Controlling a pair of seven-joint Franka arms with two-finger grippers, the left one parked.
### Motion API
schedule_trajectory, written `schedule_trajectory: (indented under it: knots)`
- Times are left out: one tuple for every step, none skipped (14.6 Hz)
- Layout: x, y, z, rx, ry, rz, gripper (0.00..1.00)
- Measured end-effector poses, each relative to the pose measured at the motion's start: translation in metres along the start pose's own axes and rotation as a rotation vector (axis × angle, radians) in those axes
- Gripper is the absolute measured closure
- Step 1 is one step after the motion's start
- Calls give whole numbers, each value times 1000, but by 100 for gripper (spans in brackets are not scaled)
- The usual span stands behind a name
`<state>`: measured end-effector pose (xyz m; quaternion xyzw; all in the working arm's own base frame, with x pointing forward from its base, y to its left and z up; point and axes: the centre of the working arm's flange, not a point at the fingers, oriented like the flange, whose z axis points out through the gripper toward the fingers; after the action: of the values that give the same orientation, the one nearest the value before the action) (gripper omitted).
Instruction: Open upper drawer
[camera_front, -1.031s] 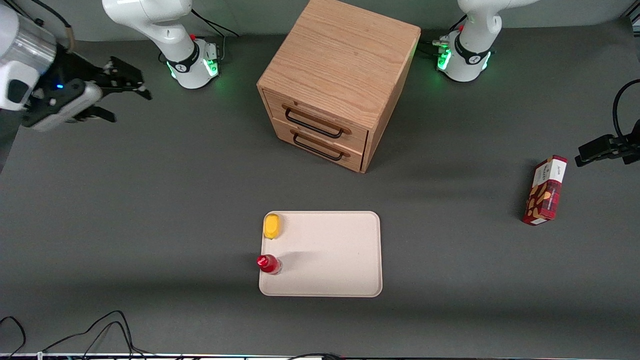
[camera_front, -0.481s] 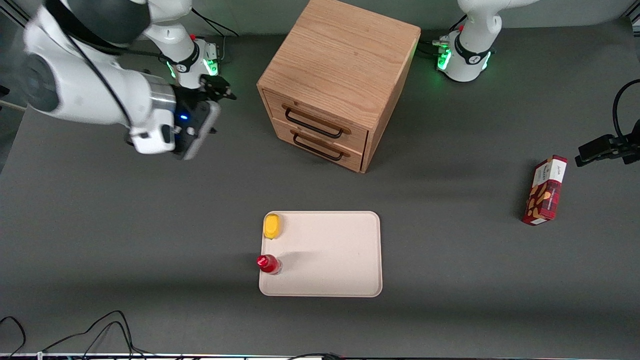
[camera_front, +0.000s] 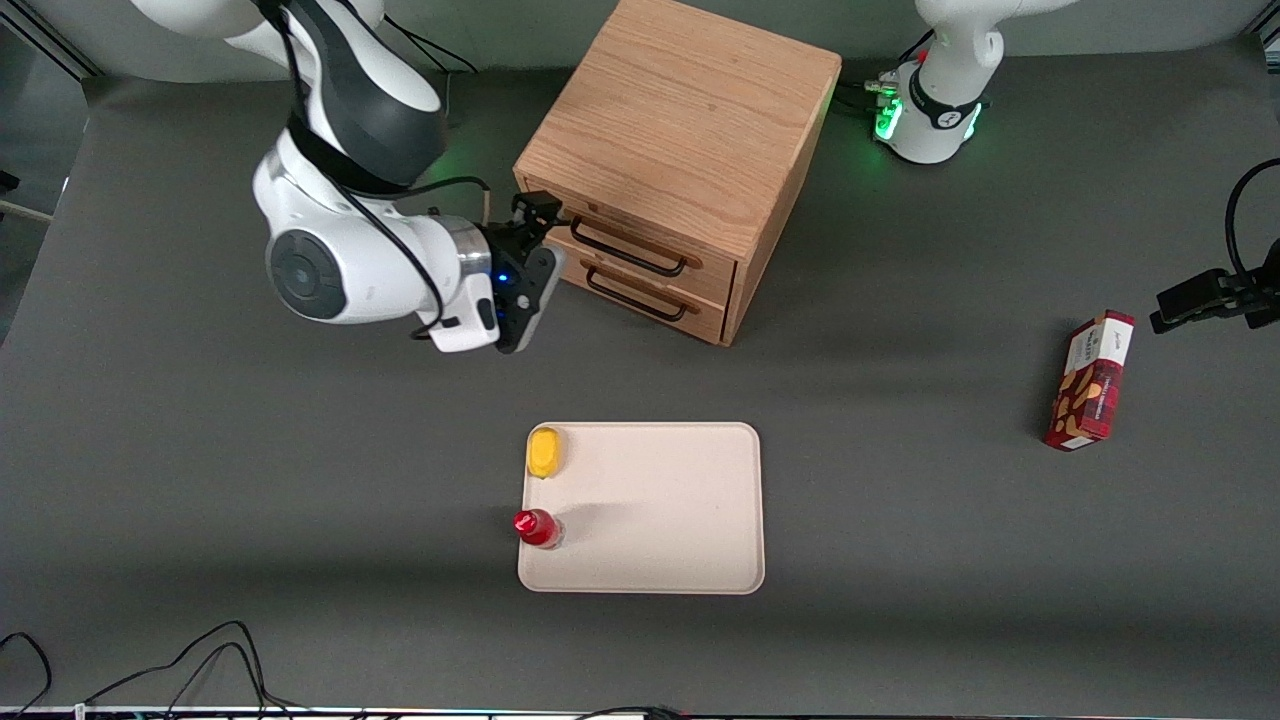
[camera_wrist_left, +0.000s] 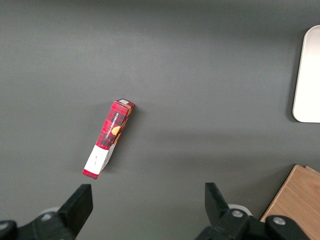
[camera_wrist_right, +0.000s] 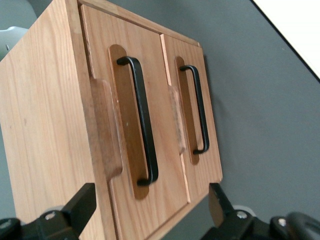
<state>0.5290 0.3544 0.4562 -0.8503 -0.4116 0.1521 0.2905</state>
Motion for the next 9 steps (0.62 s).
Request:
schedule_trajectory:
  knots:
    - [6,-1,11,6,-5,-8,0]
    - [11,-2,20,7,-3,-12,0]
    - [16,-2,28,6,3,-15,0]
    - [20,-2,36,5,9,-18,0]
    - [22,-2,44,3,14,-18,0]
    - [24,-1,52,0,17,-17,0]
    - [25,0,59,-2,20,-14,0]
    - [26,2,67,-2,19,-12,0]
    - [27,3,75,-6,19,-10,0]
